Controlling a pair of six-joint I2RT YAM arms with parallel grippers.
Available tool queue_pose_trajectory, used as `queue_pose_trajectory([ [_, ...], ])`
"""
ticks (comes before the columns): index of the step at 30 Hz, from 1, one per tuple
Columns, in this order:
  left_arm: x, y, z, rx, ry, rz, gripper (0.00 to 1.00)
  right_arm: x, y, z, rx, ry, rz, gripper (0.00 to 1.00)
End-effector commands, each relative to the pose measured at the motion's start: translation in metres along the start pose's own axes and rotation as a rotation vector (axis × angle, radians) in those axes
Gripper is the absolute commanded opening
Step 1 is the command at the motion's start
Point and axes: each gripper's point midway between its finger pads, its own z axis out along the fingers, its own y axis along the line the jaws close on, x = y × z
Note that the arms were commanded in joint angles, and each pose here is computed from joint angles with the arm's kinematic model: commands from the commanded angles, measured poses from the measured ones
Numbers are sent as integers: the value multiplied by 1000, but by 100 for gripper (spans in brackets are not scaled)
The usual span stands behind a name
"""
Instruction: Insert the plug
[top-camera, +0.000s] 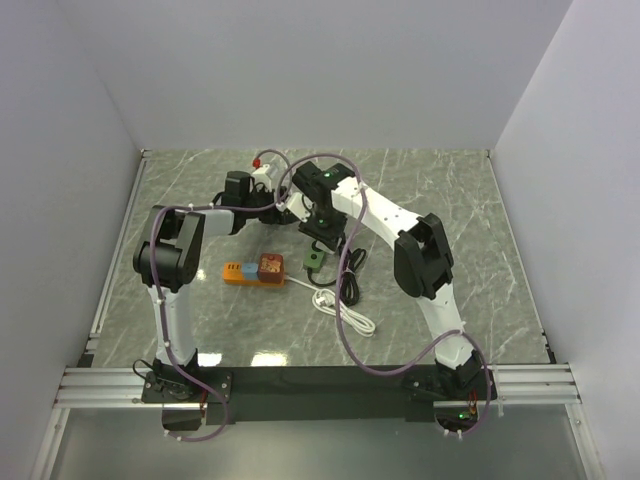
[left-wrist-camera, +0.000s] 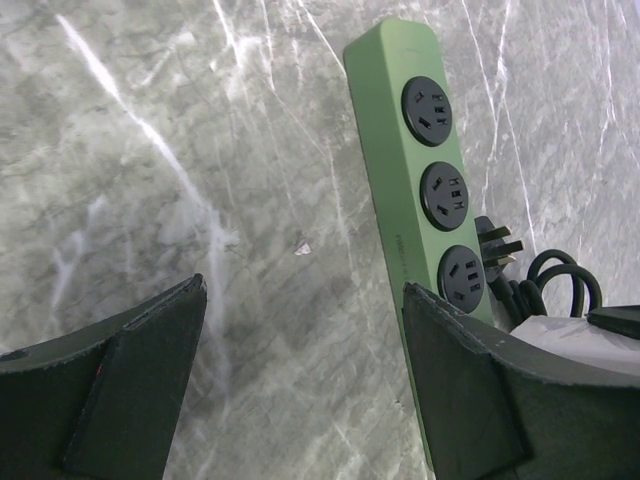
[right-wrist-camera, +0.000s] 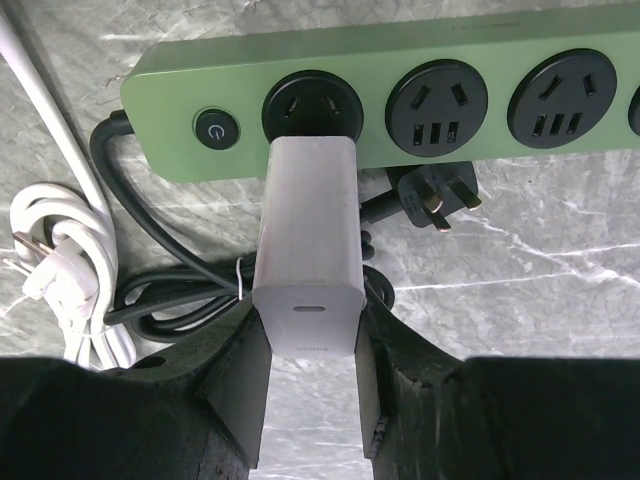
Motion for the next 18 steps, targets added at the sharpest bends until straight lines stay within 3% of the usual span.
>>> queue_pose_trajectory([
  [1, -5, -3, 2, 32, -16, 13, 84, -55, 3, 42, -16, -150, -59, 0],
  [18, -2, 3, 2, 24, -10, 1, 84, -71, 14, 61, -36, -119, -104, 0],
])
